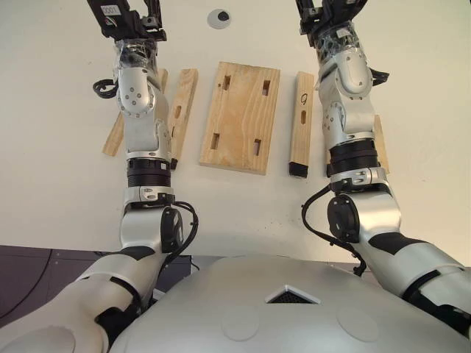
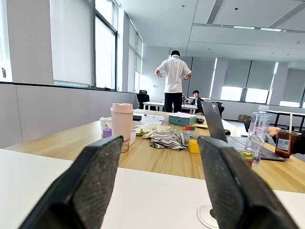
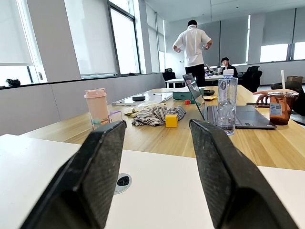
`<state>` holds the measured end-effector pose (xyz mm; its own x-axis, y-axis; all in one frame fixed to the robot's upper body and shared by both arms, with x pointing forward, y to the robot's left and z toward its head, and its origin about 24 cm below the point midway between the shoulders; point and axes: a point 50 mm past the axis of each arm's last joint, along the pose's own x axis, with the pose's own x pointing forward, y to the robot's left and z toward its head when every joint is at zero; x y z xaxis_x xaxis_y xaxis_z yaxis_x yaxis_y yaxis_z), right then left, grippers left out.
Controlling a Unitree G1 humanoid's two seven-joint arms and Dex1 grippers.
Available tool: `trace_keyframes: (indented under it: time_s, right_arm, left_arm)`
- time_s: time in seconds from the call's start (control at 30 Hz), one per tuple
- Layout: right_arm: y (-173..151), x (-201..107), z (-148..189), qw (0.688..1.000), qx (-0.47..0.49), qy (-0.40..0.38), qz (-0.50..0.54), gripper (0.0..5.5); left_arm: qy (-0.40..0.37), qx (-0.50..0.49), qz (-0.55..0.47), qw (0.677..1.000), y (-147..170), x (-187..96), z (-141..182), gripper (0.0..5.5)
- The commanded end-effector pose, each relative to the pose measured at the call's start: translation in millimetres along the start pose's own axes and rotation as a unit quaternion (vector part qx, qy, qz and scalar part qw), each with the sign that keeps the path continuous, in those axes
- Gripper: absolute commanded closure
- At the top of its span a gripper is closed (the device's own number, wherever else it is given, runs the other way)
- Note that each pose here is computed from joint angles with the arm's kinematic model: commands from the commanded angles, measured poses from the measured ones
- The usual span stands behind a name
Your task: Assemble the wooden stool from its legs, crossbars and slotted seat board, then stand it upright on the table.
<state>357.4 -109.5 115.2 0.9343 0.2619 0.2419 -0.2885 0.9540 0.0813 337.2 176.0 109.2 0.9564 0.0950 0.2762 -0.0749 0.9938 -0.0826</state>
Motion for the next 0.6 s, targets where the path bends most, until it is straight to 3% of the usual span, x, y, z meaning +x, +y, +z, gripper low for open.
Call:
trace_keyframes:
  time_s: [0.03, 0.6]
  right_arm:
    - [1.4, -2.8, -3.5, 1.0, -0.008, 0.002, 0.003, 3.06]
    - [8.6, -6.8, -6.4, 1.0, -0.01, 0.005, 0.029, 3.06]
  left_arm:
    - [0.005, -0.009, -0.014, 1.0, -0.7, -3.8, -3.1, 2.64]
    - [-0.008, -0.016, -0.033, 0.999, -7.6, -9.8, -3.2, 2.64]
